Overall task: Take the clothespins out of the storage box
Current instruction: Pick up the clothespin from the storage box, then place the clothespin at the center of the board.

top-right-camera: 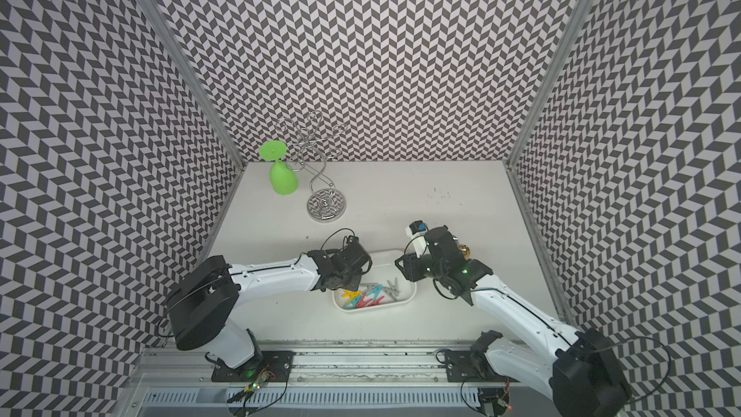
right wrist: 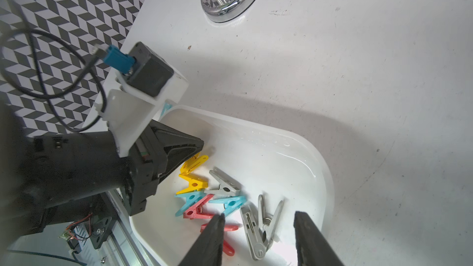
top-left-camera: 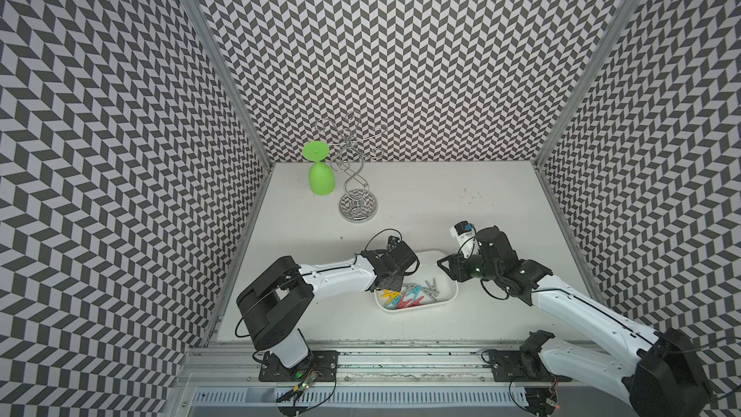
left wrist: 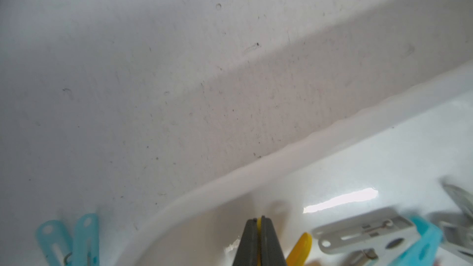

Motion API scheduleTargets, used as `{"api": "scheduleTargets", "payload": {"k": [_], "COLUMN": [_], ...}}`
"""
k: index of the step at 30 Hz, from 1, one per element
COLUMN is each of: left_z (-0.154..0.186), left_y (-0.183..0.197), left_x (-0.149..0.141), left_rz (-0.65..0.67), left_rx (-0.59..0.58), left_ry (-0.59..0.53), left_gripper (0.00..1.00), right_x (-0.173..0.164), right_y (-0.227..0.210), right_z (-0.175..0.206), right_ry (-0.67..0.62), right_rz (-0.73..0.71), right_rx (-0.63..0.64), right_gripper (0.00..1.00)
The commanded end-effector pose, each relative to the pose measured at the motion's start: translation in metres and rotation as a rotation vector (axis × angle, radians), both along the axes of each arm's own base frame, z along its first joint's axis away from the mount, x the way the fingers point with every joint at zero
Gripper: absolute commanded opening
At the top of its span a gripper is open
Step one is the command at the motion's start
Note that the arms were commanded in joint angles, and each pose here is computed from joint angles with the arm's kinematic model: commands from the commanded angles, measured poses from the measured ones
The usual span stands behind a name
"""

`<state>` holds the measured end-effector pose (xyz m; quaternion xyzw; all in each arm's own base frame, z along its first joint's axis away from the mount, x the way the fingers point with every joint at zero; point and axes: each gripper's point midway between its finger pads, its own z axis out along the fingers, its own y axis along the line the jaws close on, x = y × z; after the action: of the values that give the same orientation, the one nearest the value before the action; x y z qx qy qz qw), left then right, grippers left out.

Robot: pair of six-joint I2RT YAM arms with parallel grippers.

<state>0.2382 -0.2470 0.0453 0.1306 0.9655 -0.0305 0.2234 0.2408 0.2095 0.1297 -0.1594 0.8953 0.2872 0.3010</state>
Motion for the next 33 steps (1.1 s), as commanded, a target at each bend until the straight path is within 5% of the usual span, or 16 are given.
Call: {"api": "scheduleTargets", "payload": {"k": [1,12,20,33], "left_z": [0.034,0.104,0.067,0.005], "left_y": [0.0,0.064,0.104,0.099], "left_x": [0.006,0.012,0.002,-0.006], "left_rz": [0.01,0.202,0.267,0.214], "left_rx": [-0.049,-0.116,-0.141,-0.099], "left_ry": [-0.086,-0.291,-0.225,-0.105], "left_gripper": [0.01,0.0,0.0,0.05], "right_x": [0.007,0.007,0.004,-0.023], "right_y": [0.002,0.001,0.002,0.023], "right_z": [0.021,0.024,0.031,0.023], "right_ry": [-0.065,-0.069,-0.065,-0.033], "right_rz": [-0.005,-0.012,-0.002,0.064], "right_rx": [0.016,0.013,0.025,-0.018], "right_gripper": [0.47,0.48,0.5,0.52]}}
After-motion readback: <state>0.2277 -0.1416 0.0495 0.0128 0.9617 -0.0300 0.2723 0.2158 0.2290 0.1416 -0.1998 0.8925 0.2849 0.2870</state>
